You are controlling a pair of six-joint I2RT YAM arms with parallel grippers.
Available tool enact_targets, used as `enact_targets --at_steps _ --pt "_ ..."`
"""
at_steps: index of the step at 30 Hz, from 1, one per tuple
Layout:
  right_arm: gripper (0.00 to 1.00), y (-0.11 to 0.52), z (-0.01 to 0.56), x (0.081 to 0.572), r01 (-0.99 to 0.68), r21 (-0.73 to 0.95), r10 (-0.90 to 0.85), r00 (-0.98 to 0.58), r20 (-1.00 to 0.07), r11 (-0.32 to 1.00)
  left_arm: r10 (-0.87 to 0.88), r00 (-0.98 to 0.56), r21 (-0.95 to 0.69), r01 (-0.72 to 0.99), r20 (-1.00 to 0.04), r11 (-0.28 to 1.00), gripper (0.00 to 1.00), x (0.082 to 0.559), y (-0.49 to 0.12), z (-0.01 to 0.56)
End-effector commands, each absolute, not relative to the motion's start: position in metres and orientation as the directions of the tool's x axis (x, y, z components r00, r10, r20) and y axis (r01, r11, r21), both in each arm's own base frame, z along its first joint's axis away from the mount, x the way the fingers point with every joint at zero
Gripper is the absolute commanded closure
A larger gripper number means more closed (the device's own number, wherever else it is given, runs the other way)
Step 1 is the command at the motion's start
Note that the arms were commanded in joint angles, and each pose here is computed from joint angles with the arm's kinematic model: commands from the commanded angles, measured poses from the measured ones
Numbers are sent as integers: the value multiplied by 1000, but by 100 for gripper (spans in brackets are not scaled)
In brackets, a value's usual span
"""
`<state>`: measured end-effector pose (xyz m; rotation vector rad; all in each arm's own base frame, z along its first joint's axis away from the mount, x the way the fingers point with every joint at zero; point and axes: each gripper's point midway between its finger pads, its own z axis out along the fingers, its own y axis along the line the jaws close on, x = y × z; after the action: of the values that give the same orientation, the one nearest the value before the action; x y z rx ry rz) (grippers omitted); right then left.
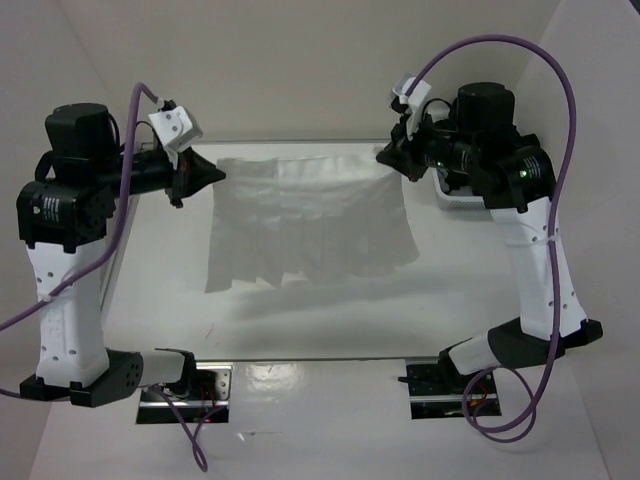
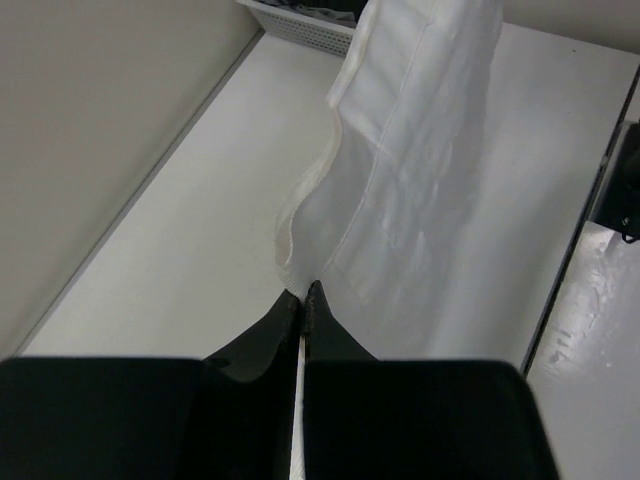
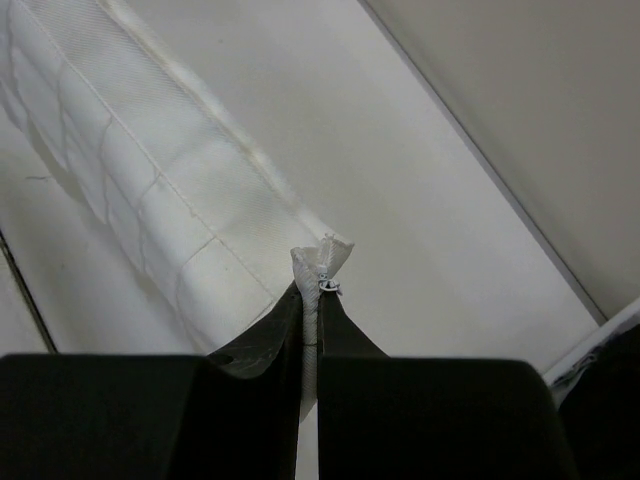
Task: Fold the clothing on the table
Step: Flatten the skirt out
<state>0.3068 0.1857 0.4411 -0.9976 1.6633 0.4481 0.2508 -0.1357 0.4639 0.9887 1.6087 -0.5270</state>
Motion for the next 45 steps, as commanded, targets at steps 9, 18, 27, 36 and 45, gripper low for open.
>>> enact_targets --at_steps 9,18,27,36,45 --pt "100 204 345 308 -897 -32 -482 -206 -852 440 308 -272 -121 894 -912 432 100 277 -152 368" --pt "100 207 176 380 -851 59 -590 -410 -696 522 352 -569 -362 785 -743 503 100 366 -153 209" --pt "100 173 170 487 -759 12 -503 -444 -741 651 359 -585 -290 736 -727 612 100 476 -146 172" --pt "46 168 199 544 -644 -64 -428 -429 -796 763 276 -549 -201 655 -789 729 92 542 -138 188" --pt "1 147 225 573 -390 -100 -291 -469 -834 915 188 -568 -82 415 -801 906 0 579 -99 199"
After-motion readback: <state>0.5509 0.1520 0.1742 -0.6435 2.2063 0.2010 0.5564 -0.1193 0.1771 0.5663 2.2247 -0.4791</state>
